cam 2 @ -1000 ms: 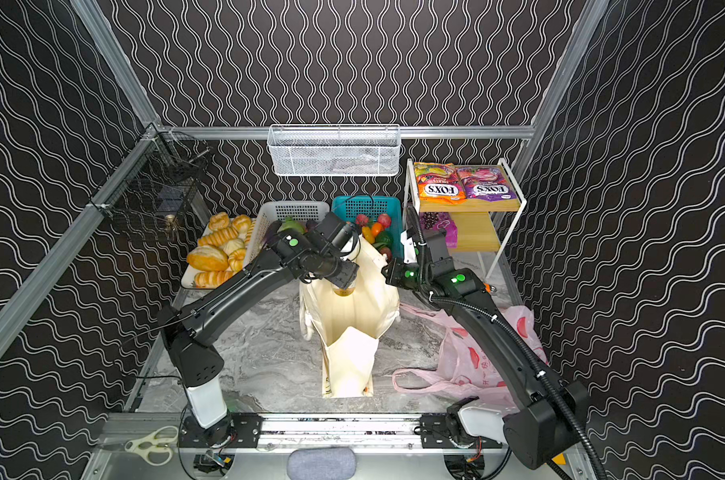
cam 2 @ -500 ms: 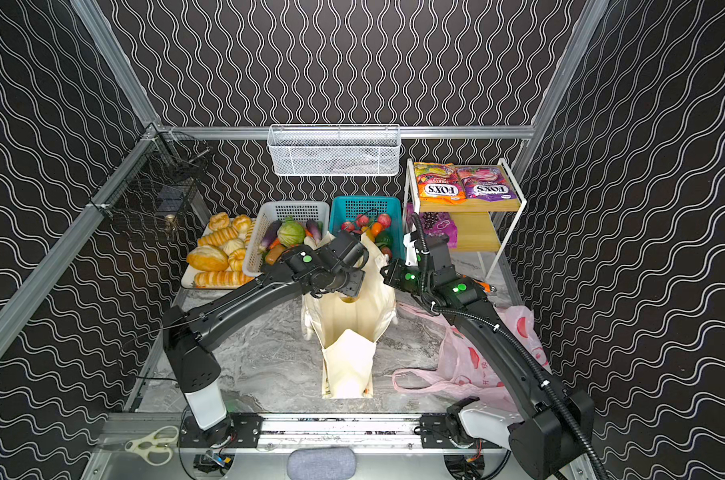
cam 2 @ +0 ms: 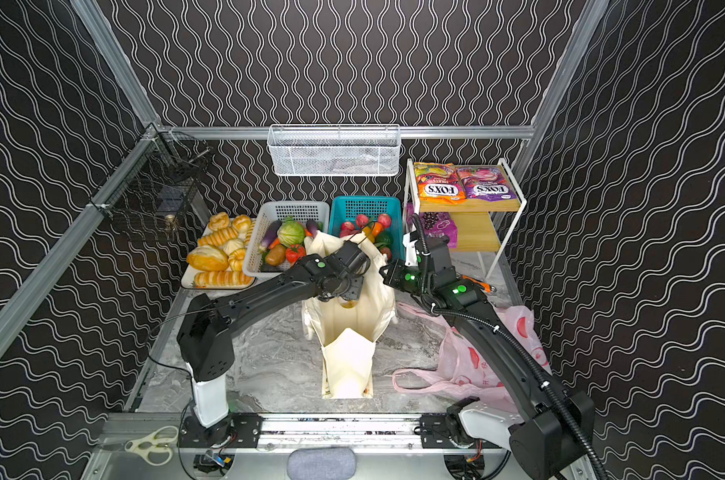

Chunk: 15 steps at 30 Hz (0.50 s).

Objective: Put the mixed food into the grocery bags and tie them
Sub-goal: 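Lower the can into the tote with the left gripper while the right holds still, then lower the held can to the tote bottom with the left gripper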

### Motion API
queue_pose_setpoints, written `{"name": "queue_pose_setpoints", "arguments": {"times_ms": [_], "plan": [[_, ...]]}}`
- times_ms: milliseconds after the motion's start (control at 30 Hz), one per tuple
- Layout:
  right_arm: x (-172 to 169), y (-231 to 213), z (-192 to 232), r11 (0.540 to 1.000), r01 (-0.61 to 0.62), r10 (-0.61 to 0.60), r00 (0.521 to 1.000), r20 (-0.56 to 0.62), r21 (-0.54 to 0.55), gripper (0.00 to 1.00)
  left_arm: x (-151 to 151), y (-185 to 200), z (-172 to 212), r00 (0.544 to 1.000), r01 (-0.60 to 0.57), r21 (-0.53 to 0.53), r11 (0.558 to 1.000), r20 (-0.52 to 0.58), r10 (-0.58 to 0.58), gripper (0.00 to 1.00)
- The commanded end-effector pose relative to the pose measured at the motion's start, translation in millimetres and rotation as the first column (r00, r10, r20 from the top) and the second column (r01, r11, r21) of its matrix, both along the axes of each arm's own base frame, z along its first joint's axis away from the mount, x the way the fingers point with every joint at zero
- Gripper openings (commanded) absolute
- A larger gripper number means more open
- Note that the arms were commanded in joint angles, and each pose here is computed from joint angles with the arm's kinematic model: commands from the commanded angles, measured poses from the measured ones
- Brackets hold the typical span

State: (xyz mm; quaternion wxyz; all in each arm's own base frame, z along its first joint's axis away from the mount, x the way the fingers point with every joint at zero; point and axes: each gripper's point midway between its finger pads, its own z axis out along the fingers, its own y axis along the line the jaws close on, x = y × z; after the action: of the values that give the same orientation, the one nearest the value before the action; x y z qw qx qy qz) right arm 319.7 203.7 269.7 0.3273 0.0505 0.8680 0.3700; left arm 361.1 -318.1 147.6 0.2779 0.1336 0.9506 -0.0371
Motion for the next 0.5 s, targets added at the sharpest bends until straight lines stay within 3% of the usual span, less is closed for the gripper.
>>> {"name": "queue_pose_setpoints", "arguments": {"times_ms": [0, 267, 467], "plan": [[5, 2, 9, 1.000, 0.005, -0.006, 0.999, 0.046, 0.021, 0.09, 21, -11, 6, 0.997, -0.031, -0.049, 0.998, 0.068, 0.034, 0.23], [4, 2, 5, 1.000, -0.003, 0.002, 0.999, 0.039, 0.013, 0.09, 40, -2, -22, 0.991, -0.069, 0.050, 0.996, 0.115, 0.063, 0.24], [2, 1, 1, 1.000, -0.004, 0.004, 0.999, 0.031, 0.002, 0.10, 45, -5, -41, 0.994, -0.062, 0.051, 0.997, 0.098, 0.057, 0.26]]}}
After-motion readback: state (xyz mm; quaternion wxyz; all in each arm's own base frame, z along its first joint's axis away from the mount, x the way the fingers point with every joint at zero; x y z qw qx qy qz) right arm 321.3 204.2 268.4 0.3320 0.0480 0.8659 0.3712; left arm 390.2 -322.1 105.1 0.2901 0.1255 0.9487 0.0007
